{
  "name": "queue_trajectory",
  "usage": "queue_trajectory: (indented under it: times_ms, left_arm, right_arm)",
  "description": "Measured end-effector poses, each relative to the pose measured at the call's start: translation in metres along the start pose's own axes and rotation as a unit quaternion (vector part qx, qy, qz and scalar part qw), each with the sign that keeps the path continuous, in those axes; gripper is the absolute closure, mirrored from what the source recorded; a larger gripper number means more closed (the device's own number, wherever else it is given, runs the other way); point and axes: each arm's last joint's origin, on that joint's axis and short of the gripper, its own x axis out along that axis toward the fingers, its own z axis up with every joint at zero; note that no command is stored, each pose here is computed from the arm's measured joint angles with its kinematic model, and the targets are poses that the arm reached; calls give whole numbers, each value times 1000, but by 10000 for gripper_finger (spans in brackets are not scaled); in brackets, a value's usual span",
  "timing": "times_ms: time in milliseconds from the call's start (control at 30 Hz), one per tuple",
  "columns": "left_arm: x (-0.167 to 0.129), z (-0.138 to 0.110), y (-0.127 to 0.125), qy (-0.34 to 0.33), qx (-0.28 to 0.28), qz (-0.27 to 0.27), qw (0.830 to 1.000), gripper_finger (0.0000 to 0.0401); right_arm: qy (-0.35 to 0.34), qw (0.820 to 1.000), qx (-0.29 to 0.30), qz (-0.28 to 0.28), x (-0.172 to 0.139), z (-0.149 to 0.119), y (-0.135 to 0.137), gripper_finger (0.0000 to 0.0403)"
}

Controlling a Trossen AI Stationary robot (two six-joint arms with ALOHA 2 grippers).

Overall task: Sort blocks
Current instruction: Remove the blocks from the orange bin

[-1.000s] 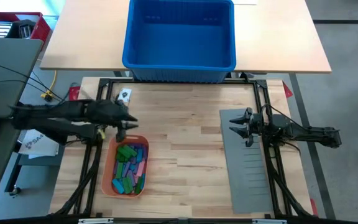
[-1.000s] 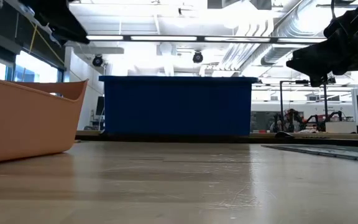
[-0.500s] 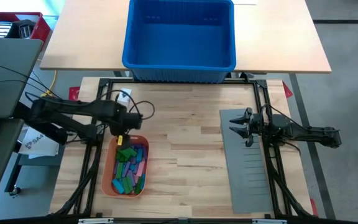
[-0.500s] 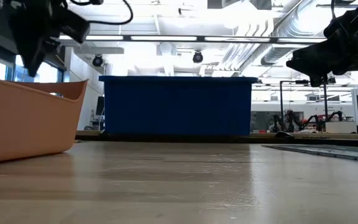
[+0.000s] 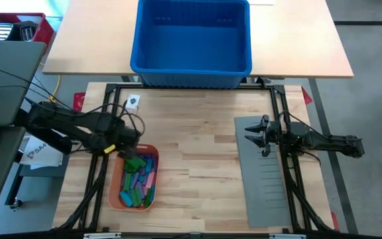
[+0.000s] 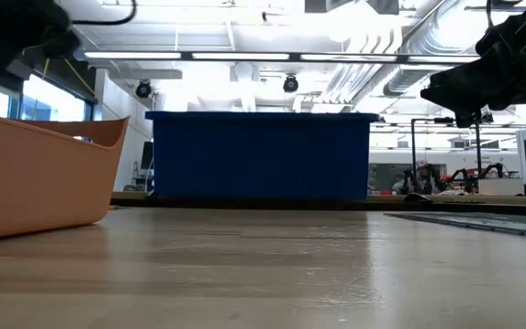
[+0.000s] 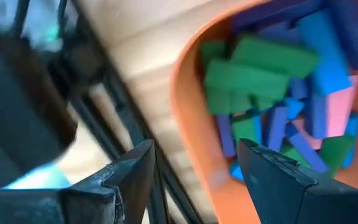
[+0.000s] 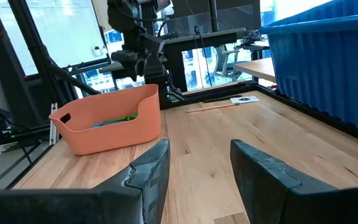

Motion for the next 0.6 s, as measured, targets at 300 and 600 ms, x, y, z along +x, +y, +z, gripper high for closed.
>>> queue_trajectory:
  times_ms: [300, 600]
  left_arm:
    - [39, -18, -16, 95, -49, -61, 992, 176]
    - [58, -29, -15, 109, -78, -37, 990, 183]
  right_arm:
    - [0, 1000, 0, 0, 0, 0, 0, 238]
    - [0, 1000, 0, 0, 0, 0, 0, 238]
